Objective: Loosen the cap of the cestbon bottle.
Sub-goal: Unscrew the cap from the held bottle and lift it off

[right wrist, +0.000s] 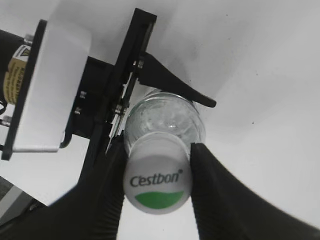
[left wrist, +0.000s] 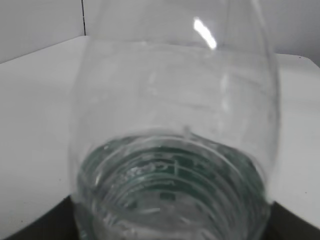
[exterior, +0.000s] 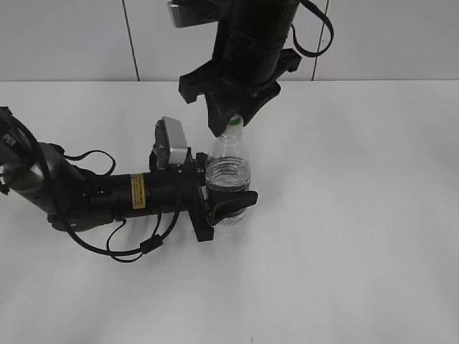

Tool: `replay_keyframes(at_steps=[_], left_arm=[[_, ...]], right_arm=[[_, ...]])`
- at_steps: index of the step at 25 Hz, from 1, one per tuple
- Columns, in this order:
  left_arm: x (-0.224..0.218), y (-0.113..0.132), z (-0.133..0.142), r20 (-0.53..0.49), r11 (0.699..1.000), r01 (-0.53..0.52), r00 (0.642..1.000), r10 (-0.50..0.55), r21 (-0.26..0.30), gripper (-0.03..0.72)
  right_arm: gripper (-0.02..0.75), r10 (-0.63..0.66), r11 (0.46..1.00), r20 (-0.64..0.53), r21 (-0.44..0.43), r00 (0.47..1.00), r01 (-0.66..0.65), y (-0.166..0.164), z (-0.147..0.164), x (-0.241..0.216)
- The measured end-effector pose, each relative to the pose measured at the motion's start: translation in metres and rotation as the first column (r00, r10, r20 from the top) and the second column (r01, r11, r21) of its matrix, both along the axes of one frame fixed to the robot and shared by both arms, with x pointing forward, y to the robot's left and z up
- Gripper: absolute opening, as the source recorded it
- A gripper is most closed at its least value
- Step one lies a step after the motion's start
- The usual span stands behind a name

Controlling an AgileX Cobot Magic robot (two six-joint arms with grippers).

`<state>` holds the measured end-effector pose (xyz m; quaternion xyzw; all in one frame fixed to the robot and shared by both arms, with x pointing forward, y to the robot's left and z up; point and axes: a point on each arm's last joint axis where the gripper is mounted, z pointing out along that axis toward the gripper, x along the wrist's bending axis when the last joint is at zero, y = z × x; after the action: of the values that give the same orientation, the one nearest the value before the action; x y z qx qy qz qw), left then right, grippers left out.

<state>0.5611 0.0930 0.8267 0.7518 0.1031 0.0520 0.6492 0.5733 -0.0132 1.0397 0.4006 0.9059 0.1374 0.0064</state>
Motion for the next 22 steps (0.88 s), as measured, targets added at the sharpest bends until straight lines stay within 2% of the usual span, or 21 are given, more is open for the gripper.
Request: replay_keyframes(at_steps=[4, 8, 14, 22], left_arm=[[0.0, 0.0, 0.0, 0.0, 1.0, 0.0, 1.0, 0.0, 0.0, 0.407], [0.0, 0.0, 0.0, 0.0, 1.0, 0.0, 1.0, 0.0, 0.0, 0.407], [0.0, 0.0, 0.0, 0.0, 1.0, 0.0, 1.0, 0.0, 0.0, 0.407], [0.0, 0.0, 0.0, 0.001, 1.0, 0.0, 1.0, 0.0, 0.0, 0.407]], right_arm=[[0.297, 0.087, 0.996, 0.022, -0.012, 0.996, -0.087, 0.0, 0.0, 0.0], [0.297, 0.269, 0.963, 0.063, -0.043, 0.961, -0.267, 0.0004, 0.0, -0.0004], [0.297, 0.578, 0.815, 0.122, -0.117, 0.807, -0.567, 0.0005, 0.0, -0.0004], [0.297, 0.737, 0.676, 0.144, -0.17, 0.661, -0.717, 0.0007, 0.0, -0.0006]])
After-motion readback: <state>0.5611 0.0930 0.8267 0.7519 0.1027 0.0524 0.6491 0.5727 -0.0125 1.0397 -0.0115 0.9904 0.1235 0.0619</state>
